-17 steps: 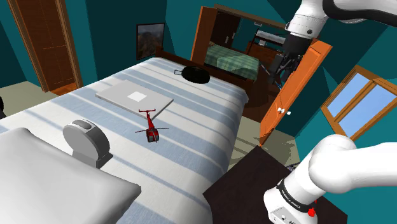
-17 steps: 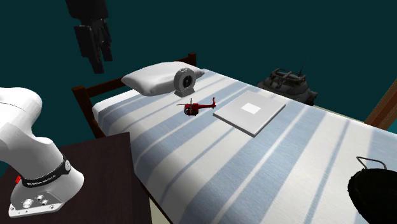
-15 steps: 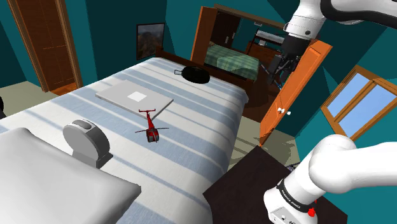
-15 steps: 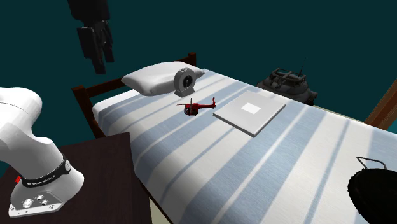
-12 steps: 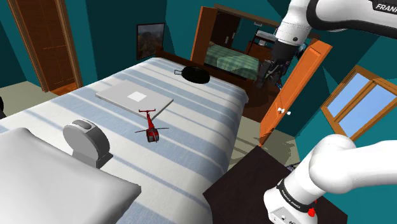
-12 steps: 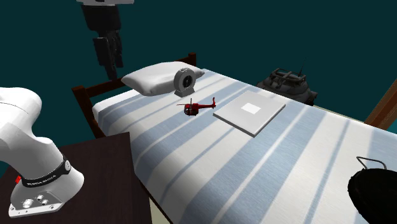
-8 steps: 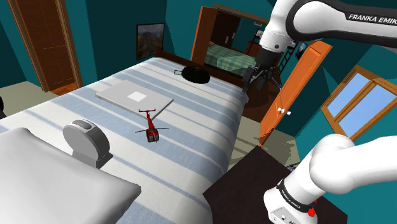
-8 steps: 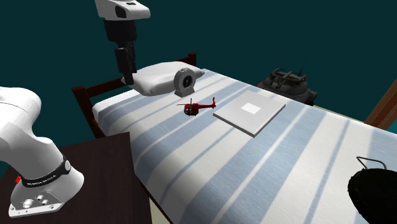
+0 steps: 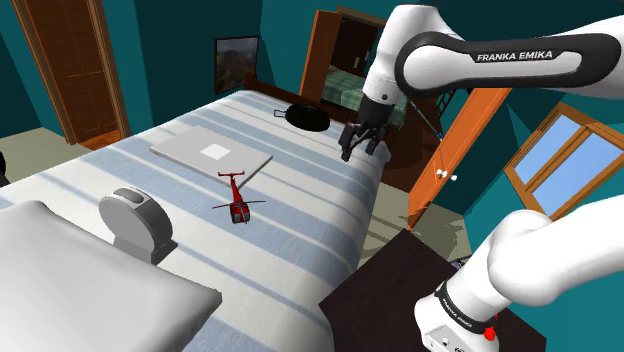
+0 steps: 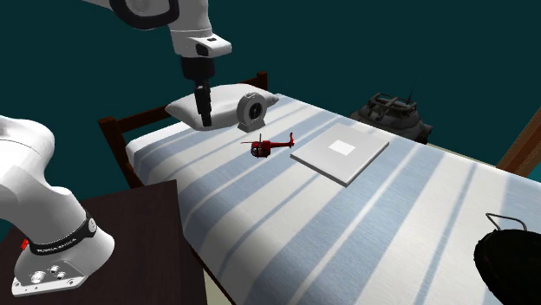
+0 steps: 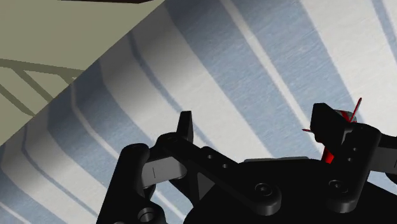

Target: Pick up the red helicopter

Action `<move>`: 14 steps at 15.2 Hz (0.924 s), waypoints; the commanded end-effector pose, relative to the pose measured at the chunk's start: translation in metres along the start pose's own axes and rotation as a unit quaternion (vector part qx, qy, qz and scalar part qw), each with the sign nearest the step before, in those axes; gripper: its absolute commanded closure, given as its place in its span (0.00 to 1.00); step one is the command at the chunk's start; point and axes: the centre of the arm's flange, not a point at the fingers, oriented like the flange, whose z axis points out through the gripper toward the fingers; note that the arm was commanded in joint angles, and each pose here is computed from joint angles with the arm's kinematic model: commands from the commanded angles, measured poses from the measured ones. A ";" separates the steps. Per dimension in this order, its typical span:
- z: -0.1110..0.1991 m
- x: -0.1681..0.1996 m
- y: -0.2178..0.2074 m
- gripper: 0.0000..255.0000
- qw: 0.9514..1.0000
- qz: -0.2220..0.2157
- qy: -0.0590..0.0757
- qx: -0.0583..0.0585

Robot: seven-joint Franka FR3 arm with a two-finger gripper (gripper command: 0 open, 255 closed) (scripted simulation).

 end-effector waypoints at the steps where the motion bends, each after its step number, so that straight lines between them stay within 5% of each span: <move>1: 0.017 0.014 -0.014 0.00 1.000 -0.001 0.004 0.000; 14: 0.121 0.100 -0.115 0.00 1.000 -0.012 0.028 -0.001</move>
